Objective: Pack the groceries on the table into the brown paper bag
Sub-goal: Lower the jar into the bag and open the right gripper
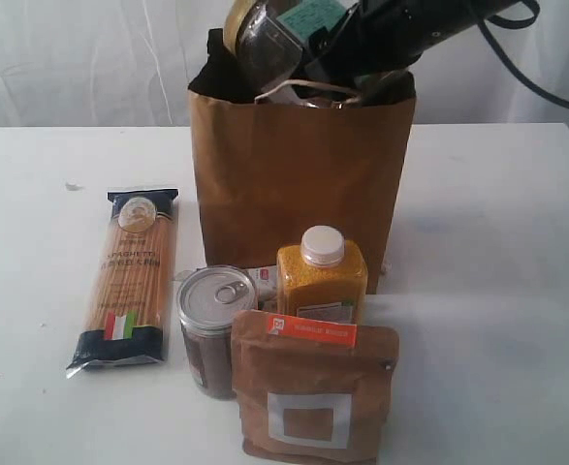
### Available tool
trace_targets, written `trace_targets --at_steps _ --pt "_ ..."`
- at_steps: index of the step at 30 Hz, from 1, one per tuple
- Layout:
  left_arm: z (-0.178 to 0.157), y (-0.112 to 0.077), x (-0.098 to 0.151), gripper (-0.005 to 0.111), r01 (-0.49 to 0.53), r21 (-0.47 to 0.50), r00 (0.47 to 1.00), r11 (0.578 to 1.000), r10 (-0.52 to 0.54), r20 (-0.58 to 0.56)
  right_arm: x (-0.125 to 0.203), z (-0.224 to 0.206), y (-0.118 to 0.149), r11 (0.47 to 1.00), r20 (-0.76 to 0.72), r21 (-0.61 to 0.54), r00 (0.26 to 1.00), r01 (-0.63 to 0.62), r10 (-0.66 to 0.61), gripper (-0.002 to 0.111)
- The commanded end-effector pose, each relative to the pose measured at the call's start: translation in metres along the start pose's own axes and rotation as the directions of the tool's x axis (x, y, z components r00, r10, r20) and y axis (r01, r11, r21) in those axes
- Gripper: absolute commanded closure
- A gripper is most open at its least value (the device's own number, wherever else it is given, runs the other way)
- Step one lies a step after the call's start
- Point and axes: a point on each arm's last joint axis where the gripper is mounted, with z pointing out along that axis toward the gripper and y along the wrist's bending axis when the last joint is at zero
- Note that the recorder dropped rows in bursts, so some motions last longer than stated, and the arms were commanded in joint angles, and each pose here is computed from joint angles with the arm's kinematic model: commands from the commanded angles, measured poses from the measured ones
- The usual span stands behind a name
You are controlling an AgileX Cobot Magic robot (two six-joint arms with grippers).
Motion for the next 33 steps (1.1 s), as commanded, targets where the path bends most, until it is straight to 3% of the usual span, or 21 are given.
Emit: trace_targets --at_steps 1,14,26,33 --pt "-0.0001 -0.0003 -0.0001 0.107 -0.003 0.006 1.000 1.000 0.003 0.007 -0.0045 -0.0026 -0.0011 1.000 0.029 0.013 1.000 -0.007 0.007 0.077" --pt "-0.0001 -0.0003 -0.0001 0.107 -0.003 0.006 1.000 1.000 0.003 0.007 -0.0034 -0.0026 -0.0004 1.000 0.017 0.005 1.000 -0.005 0.005 0.053" --pt "-0.0001 -0.0003 -0.0001 0.107 -0.003 0.006 1.000 1.000 0.003 0.007 -0.0017 -0.0026 0.0010 1.000 -0.003 -0.010 1.000 -0.005 0.005 0.051" --pt "-0.0001 -0.0003 -0.0001 0.107 -0.003 0.006 1.000 1.000 0.003 0.007 -0.0014 -0.0026 0.0013 1.000 -0.006 -0.013 1.000 -0.008 0.007 0.036"
